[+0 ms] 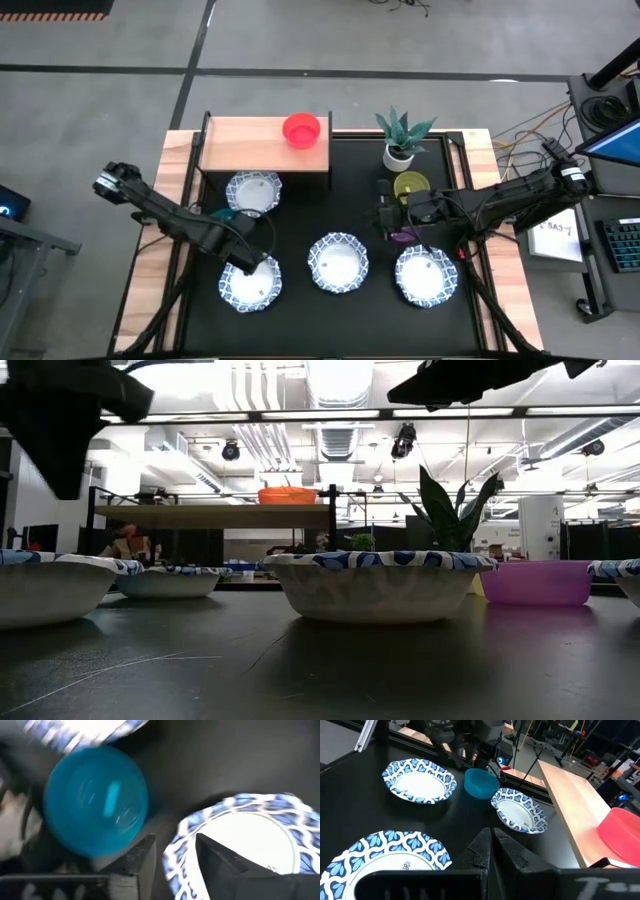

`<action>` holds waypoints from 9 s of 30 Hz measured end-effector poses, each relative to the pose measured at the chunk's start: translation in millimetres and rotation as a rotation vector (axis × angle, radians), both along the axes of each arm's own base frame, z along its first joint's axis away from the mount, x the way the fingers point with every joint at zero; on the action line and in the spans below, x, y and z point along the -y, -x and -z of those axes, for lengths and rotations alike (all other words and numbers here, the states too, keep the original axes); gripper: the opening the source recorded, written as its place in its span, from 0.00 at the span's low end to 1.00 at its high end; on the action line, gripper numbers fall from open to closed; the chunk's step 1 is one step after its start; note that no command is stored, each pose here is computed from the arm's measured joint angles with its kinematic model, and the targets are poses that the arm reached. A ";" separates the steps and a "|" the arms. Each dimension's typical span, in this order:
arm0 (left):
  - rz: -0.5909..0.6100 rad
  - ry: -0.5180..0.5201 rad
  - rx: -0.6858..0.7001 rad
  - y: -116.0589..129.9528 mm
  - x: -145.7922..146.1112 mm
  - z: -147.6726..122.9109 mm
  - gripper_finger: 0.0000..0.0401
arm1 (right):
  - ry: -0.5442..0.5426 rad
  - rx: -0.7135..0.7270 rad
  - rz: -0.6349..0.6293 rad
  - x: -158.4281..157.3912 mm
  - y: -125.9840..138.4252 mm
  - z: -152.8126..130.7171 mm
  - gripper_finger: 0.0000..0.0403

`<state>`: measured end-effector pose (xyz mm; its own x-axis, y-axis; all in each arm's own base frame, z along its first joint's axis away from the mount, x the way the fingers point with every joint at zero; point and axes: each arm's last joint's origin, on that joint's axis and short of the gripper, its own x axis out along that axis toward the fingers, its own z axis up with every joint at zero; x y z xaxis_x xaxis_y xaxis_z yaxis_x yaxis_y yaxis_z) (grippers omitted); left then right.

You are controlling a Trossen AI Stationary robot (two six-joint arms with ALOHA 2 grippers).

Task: Place and stack bowls onto a shelf
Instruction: Put the white patterned bowl on the shelf, then stack the purple bowl on top of the orange bowl on the shelf

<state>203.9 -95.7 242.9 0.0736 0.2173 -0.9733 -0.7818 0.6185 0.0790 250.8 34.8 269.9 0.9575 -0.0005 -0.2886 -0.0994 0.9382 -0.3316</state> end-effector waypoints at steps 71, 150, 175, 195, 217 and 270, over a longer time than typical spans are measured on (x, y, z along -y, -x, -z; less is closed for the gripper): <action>0.606 -0.397 0.031 -43.4 -45.0 52.9 0.00 | 0.049 -0.044 0.008 3.4 1.1 3.8 0.02; 0.077 -0.582 -0.065 -38.6 -189.5 -51.8 0.49 | 0.040 -0.042 0.011 3.4 1.1 3.5 0.02; 0.857 -0.719 0.691 -32.8 25.2 -55.9 0.46 | -0.381 -0.040 0.147 3.3 1.2 3.8 0.02; 0.585 -1.179 0.424 -11.2 6.2 -40.0 0.41 | -0.664 -0.578 0.551 -0.3 -35.9 -27.3 0.02; 1.077 -0.676 0.682 -0.7 15.4 -33.4 0.41 | -0.678 -0.878 0.822 -1.3 -47.2 -22.3 0.25; 0.851 -0.834 1.096 65.1 -39.3 -15.2 0.41 | -0.638 -1.153 1.056 13.5 -55.6 84.6 0.03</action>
<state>138.8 -56.4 258.0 0.9860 0.1664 -0.0137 -0.1571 0.9524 0.2613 306.4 21.3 185.3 -0.0797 -0.0726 -0.9942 0.7118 0.6940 -0.1077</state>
